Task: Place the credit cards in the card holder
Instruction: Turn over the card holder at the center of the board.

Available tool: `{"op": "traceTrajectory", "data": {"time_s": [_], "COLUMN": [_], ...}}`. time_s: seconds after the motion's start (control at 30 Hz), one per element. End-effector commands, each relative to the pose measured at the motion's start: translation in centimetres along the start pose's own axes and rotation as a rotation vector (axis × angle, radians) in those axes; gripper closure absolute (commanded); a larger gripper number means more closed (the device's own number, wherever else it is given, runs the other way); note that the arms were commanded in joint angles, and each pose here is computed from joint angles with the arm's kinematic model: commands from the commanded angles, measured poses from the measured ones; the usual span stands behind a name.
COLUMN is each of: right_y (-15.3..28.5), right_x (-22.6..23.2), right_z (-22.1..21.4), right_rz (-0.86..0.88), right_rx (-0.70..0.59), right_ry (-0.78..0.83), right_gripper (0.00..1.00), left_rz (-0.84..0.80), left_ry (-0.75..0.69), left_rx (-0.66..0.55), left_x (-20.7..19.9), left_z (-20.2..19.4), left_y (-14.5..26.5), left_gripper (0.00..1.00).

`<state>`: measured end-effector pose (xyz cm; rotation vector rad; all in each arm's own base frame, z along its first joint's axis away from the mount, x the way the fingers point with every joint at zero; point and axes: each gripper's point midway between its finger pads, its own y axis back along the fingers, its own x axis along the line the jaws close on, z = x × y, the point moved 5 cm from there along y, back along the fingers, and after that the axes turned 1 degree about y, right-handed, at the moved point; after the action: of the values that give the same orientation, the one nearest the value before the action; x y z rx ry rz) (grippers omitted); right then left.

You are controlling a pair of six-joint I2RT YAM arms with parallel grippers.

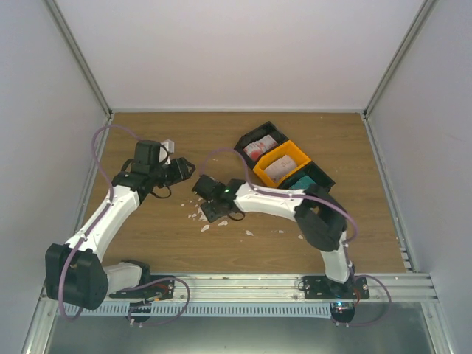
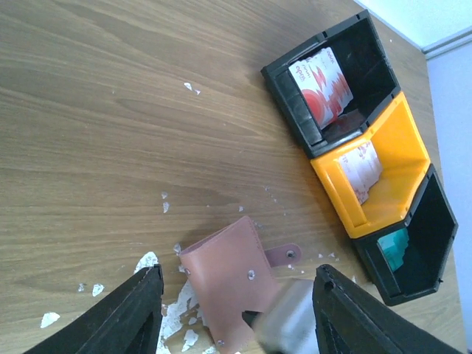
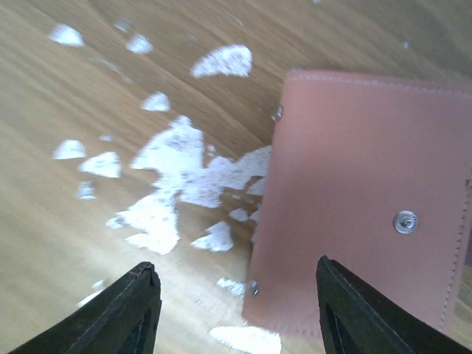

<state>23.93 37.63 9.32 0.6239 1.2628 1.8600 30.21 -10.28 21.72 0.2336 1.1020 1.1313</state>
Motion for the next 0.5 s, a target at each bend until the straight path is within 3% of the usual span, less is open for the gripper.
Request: {"op": "traceTrajectory", "data": {"time_s": [0.0, 0.13, 0.3, 0.47], "right_y": [6.2, 7.8, 6.0, 4.0], "right_x": [0.2, -4.5, -10.8, -13.4], "right_z": [4.0, 4.3, 1.8, 0.0], "right_rz": [0.299, 0.284, 0.196, 0.288], "right_rx": [-0.24, -0.321, -0.261, -0.217], "right_ry": [-0.08, -0.191, -0.277, -0.322], "right_gripper": [0.41, 0.41, 0.42, 0.46], "left_rz": [-0.053, -0.089, -0.172, -0.191], "left_ry": [0.006, 0.028, 0.068, 0.105], "left_rx": [-0.012, 0.04, 0.15, 0.247], "left_x": [-0.4, 0.0, 0.6, 1.3], "left_z": [0.5, -0.8, -3.8, -6.9], "left_y": [0.5, -0.4, -2.5, -5.0], "left_gripper": [0.42, 0.42, 0.42, 0.42]}}
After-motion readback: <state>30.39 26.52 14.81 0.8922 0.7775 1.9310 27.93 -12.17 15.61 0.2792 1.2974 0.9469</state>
